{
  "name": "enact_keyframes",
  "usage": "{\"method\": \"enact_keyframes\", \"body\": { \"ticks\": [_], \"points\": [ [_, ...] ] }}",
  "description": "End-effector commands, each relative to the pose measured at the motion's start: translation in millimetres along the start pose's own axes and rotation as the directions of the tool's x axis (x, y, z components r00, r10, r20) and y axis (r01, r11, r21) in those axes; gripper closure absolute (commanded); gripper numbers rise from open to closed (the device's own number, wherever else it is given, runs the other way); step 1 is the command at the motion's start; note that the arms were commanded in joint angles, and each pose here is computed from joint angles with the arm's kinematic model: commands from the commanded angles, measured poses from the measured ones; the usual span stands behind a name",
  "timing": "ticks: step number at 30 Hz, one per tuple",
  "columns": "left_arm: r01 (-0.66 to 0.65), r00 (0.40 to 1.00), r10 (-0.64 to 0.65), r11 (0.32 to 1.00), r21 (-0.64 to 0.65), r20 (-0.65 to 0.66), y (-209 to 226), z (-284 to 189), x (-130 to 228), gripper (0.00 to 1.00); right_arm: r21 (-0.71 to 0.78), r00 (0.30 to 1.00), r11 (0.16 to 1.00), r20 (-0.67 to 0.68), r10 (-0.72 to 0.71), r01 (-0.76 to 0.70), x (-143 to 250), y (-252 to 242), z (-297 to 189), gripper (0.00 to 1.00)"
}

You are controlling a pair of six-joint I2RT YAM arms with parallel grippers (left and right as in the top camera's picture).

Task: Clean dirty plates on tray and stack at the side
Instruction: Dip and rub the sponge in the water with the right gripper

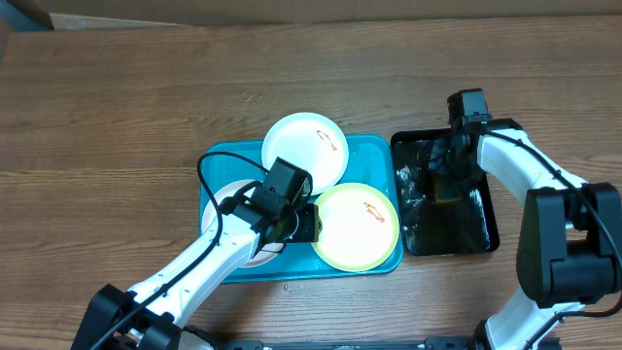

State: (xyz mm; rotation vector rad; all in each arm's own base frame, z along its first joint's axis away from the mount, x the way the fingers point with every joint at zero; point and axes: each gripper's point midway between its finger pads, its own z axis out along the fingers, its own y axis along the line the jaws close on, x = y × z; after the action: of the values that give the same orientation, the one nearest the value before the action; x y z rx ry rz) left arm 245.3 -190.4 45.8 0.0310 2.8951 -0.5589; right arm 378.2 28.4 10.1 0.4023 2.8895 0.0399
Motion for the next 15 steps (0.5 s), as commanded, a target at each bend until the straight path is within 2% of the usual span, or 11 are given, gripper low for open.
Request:
{"method": "enact_keyframes", "body": {
  "ticks": [1,5,7,8,9,10,11,12,13,15],
  "points": [
    [0.006,1.000,-0.006,1.000,-0.013,0.001,2.2,1.2,1.5,0.54,0.005,1.000,1.000,0.011,0.001,-0.001,-2.4,-1.4,3.7,0.31],
    [0.006,1.000,-0.006,1.000,-0.014,0.000,2.6,1.4,1.8,0.54,-0.004,0.999,1.000,0.034,0.002,-0.002,-7.8,0.6,3.7,0.29],
    [0.006,1.000,-0.006,1.000,-0.014,0.000,2.6,1.4,1.8,0.55,-0.006,0.999,1.000,0.041,0.003,-0.002,-9.7,1.3,3.6,0.34],
    [0.006,1.000,-0.006,1.000,-0.014,0.000,2.6,1.4,1.8,0.55,-0.007,0.999,1.000,0.044,0.002,-0.002,-10.4,1.6,3.6,0.40],
    [0.006,1.000,-0.006,1.000,-0.014,0.000,2.6,1.4,1.8,0.55,-0.008,0.999,1.000,0.045,0.002,-0.002,-10.5,1.8,3.6,0.51],
    [0.006,1.000,-0.006,1.000,-0.014,0.000,2.6,1.4,1.8,0.55,-0.008,0.999,1.000,0.044,0.001,-0.001,-10.3,2.0,3.7,0.73],
    [0.007,1.000,-0.007,1.000,-0.014,0.000,2.6,1.4,1.8,0.55,-0.007,0.999,1.000,0.043,0.001,-0.001,-10.1,1.9,3.7,0.86],
    [0.007,1.000,-0.007,1.000,-0.014,0.000,2.6,1.4,1.8,0.55,-0.007,0.999,1.000,0.042,0.001,-0.001,-9.8,1.8,3.6,0.95],
    [0.007,1.000,-0.007,1.000,-0.014,0.000,2.6,1.4,1.8,0.55,-0.006,0.999,1.000,0.041,0.001,-0.001,-9.5,1.7,3.7,0.96],
    [0.006,1.000,-0.006,1.000,-0.014,0.000,2.6,1.3,1.9,0.55,-0.008,0.999,1.000,0.045,-0.006,0.007,-10.7,2.2,3.3,0.92]
  ]
}}
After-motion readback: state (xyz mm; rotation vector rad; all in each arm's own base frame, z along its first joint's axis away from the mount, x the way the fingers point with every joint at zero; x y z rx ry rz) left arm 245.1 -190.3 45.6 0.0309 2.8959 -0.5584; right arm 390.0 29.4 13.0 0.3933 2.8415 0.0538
